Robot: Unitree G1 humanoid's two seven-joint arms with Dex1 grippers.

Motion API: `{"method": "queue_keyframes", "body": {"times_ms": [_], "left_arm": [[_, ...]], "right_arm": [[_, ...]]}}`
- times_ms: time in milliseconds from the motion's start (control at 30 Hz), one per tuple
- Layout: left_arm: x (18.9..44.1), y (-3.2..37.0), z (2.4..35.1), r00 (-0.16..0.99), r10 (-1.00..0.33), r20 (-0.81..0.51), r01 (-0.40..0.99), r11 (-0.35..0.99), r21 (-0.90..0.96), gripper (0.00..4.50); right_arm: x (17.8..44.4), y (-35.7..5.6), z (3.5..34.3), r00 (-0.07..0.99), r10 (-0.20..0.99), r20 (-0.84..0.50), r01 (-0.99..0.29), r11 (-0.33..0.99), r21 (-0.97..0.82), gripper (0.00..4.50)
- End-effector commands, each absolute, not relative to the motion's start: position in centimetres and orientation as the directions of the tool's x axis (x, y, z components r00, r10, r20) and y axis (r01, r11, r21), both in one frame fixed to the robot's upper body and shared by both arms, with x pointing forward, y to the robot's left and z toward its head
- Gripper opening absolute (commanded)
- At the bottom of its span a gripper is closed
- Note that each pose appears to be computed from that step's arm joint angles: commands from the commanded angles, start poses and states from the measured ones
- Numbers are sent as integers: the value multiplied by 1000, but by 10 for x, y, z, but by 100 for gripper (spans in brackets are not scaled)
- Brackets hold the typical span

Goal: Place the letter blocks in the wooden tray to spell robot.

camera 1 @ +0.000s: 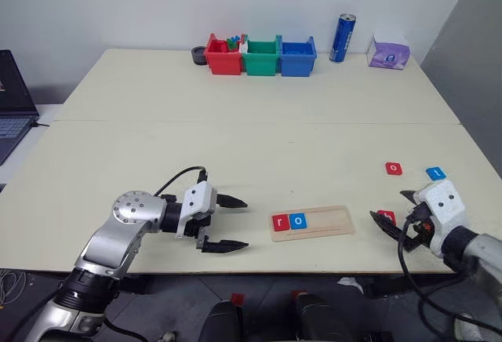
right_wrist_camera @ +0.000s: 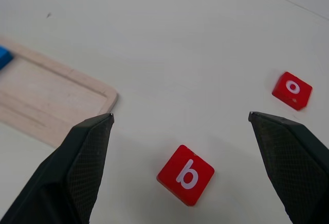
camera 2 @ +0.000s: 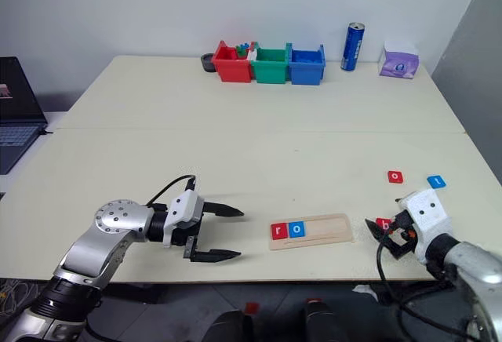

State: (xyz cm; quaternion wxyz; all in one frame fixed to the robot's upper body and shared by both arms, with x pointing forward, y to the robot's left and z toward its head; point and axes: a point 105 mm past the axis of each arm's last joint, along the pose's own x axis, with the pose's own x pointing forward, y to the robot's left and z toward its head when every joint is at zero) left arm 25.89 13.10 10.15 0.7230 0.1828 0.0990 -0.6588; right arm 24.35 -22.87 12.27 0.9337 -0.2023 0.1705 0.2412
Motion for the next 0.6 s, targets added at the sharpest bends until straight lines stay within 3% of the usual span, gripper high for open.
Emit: {"method": "queue_keyframes", "body": {"times_ms": [33,233,500,600], "left_arm": [[258,123,111,95,-922,-376,984,30,175,450],[258,121,111,92,-923,-374,984,26,176,450],[258,122,109,96,-920,-380,983,27,182,450],[258,121,110,96,-920,-381,983,26,184,450]], "right_arm": [[251,-233,120,733,488,-473,-661,676,-326,446],[258,-249,97,581,522,-624,-790,546,-279,446],[267,-257,88,500,531,-685,-839,494,-229,446],[268,-257,85,469,536,-702,-852,485,-199,387]]}}
